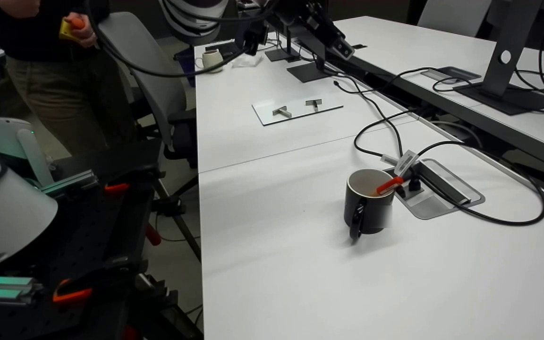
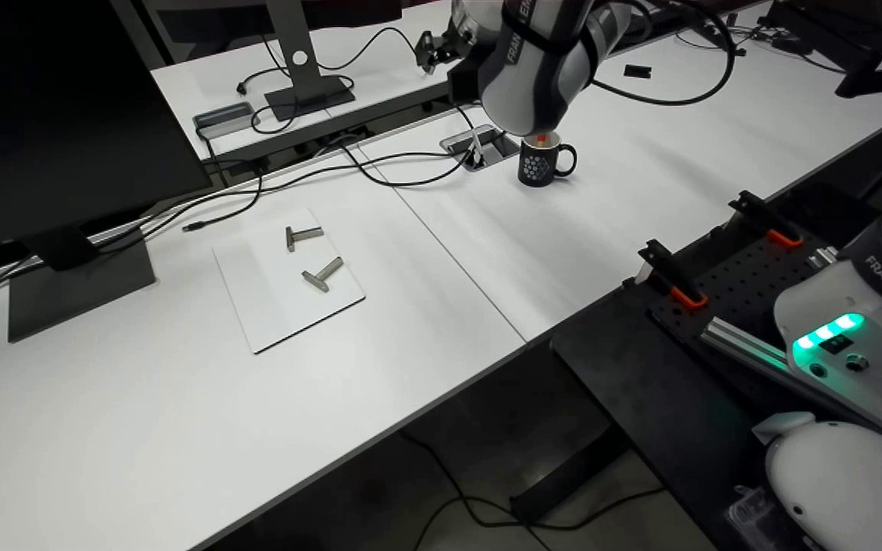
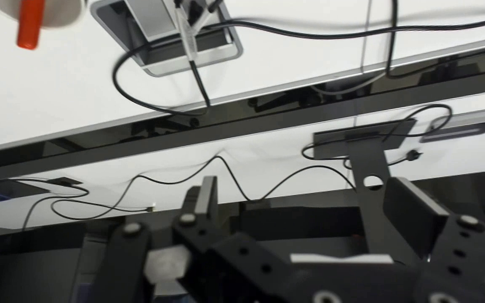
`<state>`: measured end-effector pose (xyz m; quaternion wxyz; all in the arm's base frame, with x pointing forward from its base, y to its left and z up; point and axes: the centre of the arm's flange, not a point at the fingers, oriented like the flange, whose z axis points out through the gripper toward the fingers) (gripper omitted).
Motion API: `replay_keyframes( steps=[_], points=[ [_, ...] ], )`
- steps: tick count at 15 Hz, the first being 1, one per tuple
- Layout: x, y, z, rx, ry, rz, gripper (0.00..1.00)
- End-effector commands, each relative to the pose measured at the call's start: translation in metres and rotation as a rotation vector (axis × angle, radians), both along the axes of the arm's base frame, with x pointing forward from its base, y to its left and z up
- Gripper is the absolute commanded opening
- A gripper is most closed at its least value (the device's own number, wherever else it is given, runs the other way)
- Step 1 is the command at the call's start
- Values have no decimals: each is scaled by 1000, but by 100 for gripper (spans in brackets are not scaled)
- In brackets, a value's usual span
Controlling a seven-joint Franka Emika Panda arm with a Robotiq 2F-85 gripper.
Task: Put the marker in the mug
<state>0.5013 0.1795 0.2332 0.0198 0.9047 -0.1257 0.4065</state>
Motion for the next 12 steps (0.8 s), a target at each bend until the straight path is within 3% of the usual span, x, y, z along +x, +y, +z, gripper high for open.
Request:
replay_keyframes(
  steps=[1, 6, 12],
  points=[
    [-22, -27, -1, 47, -17, 189, 100],
    [-20, -10, 24, 104, -79, 379, 100],
    [-18, 14, 92, 250, -145, 511, 100]
  ],
)
